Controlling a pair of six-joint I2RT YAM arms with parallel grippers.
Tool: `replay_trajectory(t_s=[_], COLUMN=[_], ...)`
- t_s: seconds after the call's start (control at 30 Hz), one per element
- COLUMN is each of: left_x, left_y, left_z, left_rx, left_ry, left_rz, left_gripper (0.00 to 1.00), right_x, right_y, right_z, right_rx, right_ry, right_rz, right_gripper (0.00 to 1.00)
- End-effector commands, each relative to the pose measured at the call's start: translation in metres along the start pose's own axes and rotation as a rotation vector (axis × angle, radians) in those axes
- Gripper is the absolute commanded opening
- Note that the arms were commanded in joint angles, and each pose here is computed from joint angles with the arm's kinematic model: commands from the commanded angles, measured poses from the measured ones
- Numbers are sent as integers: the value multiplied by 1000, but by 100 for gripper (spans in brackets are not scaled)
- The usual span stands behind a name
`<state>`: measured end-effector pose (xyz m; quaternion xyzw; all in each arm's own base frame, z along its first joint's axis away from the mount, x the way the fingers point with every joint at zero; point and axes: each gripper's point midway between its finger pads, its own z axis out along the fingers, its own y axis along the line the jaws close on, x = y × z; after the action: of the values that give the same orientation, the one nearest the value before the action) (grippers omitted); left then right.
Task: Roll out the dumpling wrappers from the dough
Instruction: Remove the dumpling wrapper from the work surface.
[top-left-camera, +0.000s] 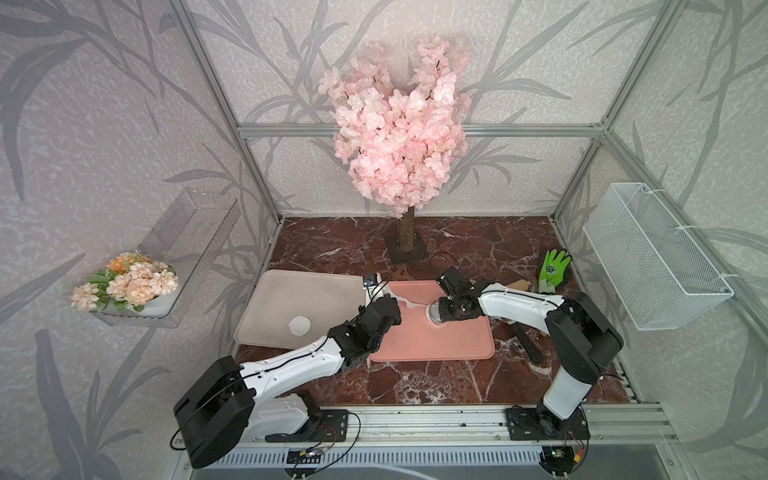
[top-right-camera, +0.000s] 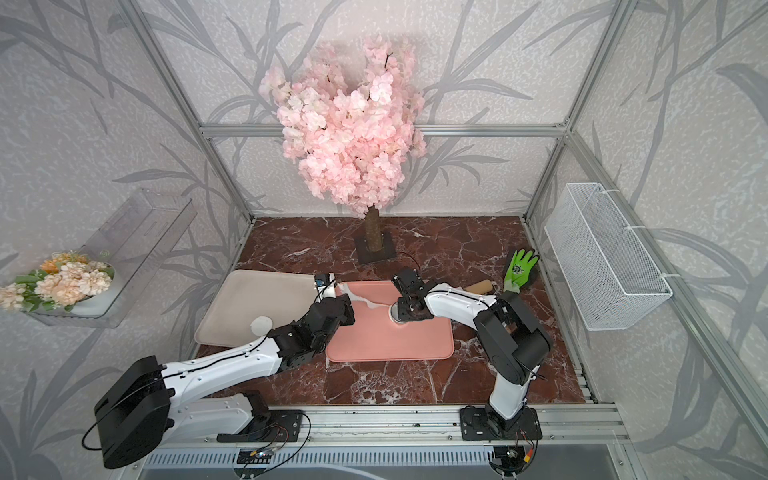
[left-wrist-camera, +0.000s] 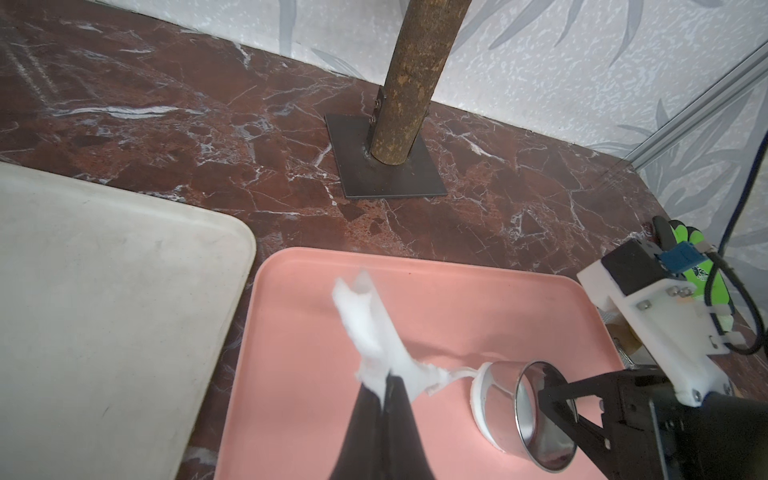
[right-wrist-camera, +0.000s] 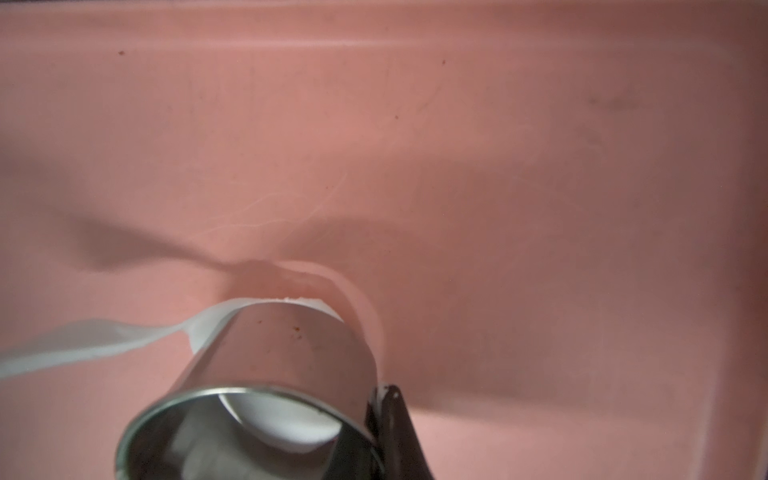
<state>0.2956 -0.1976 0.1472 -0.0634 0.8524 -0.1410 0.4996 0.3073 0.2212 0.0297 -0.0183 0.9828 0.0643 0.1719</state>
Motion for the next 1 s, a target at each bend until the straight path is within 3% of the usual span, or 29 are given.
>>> replay_trajectory(t_s=[0.0,0.77,0.97], left_x=[-11,-52,-76], left_y=[5,13,8], left_z=[-5,-25,-38], left_rx=[-27,-67,-55], left_ry=[-26,-84,-128], left_rz=[18,60,64], left_gripper=[0,0,0], right_x=[23,32,33], right_y=[-24,-27,-27], right_z=[10,25,26], right_rx=[105,135,132], right_ry=[70,113,115], right_rz=[-34,-45,-42], right_gripper=[0,0,0])
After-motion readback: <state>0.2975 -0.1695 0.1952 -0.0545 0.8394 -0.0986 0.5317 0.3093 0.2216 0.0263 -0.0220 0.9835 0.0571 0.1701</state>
